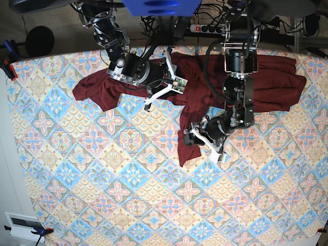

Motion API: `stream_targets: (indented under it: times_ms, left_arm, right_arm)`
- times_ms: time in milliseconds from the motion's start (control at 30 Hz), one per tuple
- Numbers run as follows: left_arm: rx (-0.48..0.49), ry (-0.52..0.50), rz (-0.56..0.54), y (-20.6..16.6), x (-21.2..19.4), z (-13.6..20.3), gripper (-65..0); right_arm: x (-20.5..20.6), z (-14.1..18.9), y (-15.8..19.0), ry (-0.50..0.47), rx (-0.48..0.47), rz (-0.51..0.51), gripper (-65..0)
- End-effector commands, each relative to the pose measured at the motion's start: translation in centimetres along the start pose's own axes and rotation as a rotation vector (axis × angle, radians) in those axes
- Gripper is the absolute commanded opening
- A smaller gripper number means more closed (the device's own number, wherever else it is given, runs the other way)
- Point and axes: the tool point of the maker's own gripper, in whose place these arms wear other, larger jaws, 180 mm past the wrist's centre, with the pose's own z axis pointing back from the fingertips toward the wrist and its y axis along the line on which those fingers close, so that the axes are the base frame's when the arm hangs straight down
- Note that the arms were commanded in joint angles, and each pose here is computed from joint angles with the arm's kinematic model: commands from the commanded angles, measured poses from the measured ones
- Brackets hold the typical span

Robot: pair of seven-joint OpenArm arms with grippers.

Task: Layout the t-shirt on the table in an organized manner, then fold the t-shirt properly
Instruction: 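Fold the remaining loose shirt part onto the strip with the left gripper, then hold both ends of the folded shirt strip with both grippers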

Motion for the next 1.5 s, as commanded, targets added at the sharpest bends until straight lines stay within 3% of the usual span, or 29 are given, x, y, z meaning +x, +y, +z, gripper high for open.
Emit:
stream_targets:
  times_ms: [0,200,267,367,400,567,733,867,1000,1200,1333,1467]
  left_arm:
    - [-0.005,-0.034,-0.008,-0.4,1.3,-0.2,-36.7]
    - [-0.003,0.023,0.013,-0.8,-0.7,-1.8,-39.1]
    - [-0.007,0.017,0.013,-1.0,-0.5,-1.8,-47.0]
    - [-0.013,-0.048,-0.016,-1.6,1.8,-0.8,-63.9]
    - [-0.013,-0.066,-0.031,-1.7,2.4,-0.3,-65.0]
    - [0.02,-0.228,-0.107,-1.7,5.6,4.5,-63.7]
    - [0.051,-0.415,-0.032,0.2,7.2,11.1,-64.8]
    - [0.113,-0.507,-0.042,2.0,6.9,16.8,-64.8]
    - [0.181,-0.525,-0.047,4.0,5.3,20.9,-64.8]
    - [0.342,-0.567,0.06,9.8,2.5,27.4,-64.7]
    - [0.428,-0.58,0.087,11.9,1.5,29.9,-64.6]
    - [0.464,-0.556,0.088,12.6,0.7,30.3,-64.5]
  right_arm:
    - [1.4,0.3,-0.7,-0.049,-0.019,0.006,-51.1]
    - [1.3,0.3,-0.9,-0.049,-0.021,0.007,-51.1]
    - [1.4,0.3,-0.9,-0.051,-0.022,0.008,-51.1]
    - [1.4,0.3,-0.9,-0.05,-0.022,0.006,-51.1]
    - [1.2,0.4,-1.2,-0.048,-0.028,0.002,-51.1]
    - [0.7,1.2,-2.7,-0.073,-0.055,-0.076,-51.1]
    - [0.2,2.9,-5.4,-0.147,-0.1,-0.21,-51.2]
    - [-0.6,4.0,-7.1,-0.161,-0.144,-0.264,-51.2]
    - [-0.8,4.0,-7.2,-0.155,-0.15,-0.266,-51.2]
    - [-0.9,4.0,-7.0,-0.151,-0.145,-0.26,-51.2]
    - [-1.0,4.1,-7.0,-0.149,-0.145,-0.258,-51.2]
    - [-0.9,4.1,-7.0,-0.15,-0.145,-0.256,-51.2]
